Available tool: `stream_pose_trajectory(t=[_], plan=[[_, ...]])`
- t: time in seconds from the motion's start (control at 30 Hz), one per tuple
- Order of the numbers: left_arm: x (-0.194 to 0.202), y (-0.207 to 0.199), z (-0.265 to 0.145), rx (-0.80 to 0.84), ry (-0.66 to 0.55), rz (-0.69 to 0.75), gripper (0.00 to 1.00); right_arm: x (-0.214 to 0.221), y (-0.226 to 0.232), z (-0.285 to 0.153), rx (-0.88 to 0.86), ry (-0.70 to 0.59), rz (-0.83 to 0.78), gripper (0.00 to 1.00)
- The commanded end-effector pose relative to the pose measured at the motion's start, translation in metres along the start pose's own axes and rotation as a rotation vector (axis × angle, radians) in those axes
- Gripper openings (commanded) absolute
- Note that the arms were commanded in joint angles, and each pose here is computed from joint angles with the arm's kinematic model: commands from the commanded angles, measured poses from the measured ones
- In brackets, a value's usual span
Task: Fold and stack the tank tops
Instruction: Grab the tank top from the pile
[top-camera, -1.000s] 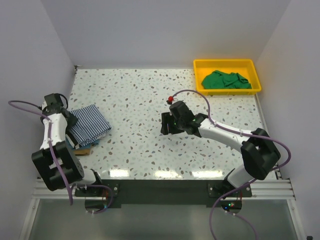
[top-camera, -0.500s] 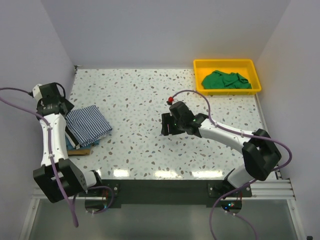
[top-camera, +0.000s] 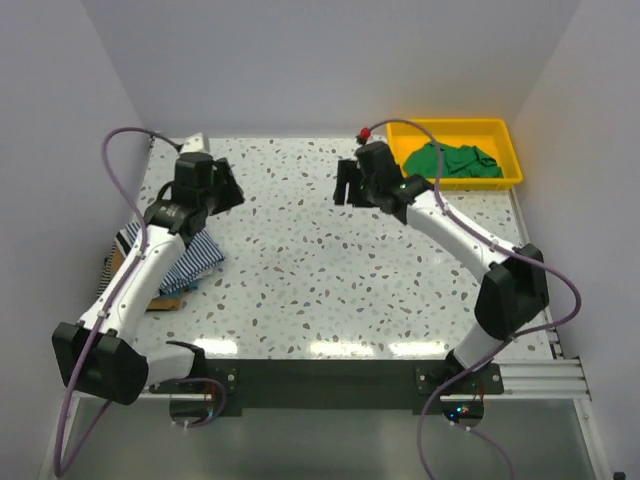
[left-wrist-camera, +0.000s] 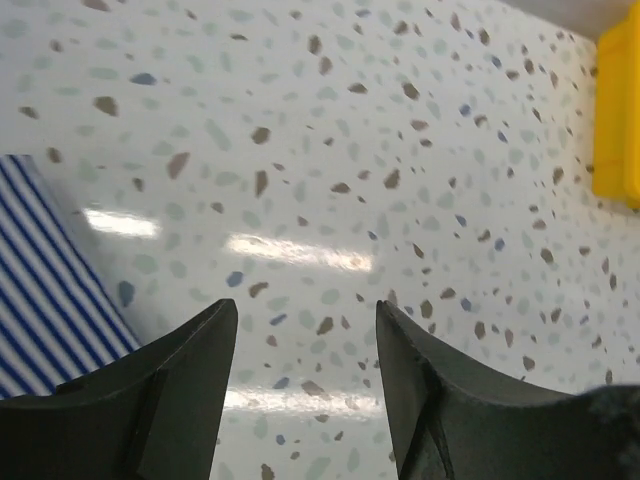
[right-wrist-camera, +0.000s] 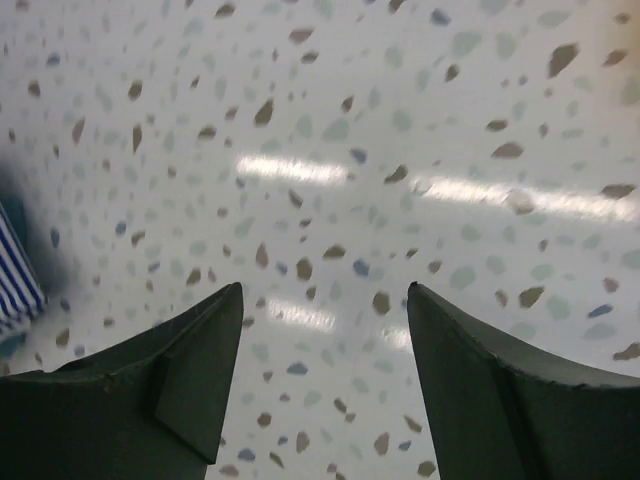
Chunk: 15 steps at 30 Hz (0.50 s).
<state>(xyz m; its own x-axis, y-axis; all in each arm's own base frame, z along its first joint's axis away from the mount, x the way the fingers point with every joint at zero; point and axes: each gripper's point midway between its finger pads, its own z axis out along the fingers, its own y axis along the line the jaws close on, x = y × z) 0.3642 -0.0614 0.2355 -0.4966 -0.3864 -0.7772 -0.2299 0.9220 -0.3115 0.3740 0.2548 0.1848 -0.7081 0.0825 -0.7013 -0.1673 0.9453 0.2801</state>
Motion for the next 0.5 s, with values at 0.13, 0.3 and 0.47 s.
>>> stream_pose_trajectory(t=[0.13, 0.3, 0.47], plan=[[0.086, -0.139, -0.012, 0.455, 0.17, 0.213, 0.62, -0.145, -0.169, 0.046, 0.413, -0.214, 0.21, 0.77], [0.12, -0.174, -0.04, 0.684, 0.277, 0.255, 0.63, -0.174, -0.27, 0.066, 0.669, -0.282, 0.303, 0.79], [0.131, -0.176, -0.049, 0.746, 0.311, 0.262, 0.63, -0.176, -0.33, 0.09, 0.771, -0.312, 0.359, 0.8]])
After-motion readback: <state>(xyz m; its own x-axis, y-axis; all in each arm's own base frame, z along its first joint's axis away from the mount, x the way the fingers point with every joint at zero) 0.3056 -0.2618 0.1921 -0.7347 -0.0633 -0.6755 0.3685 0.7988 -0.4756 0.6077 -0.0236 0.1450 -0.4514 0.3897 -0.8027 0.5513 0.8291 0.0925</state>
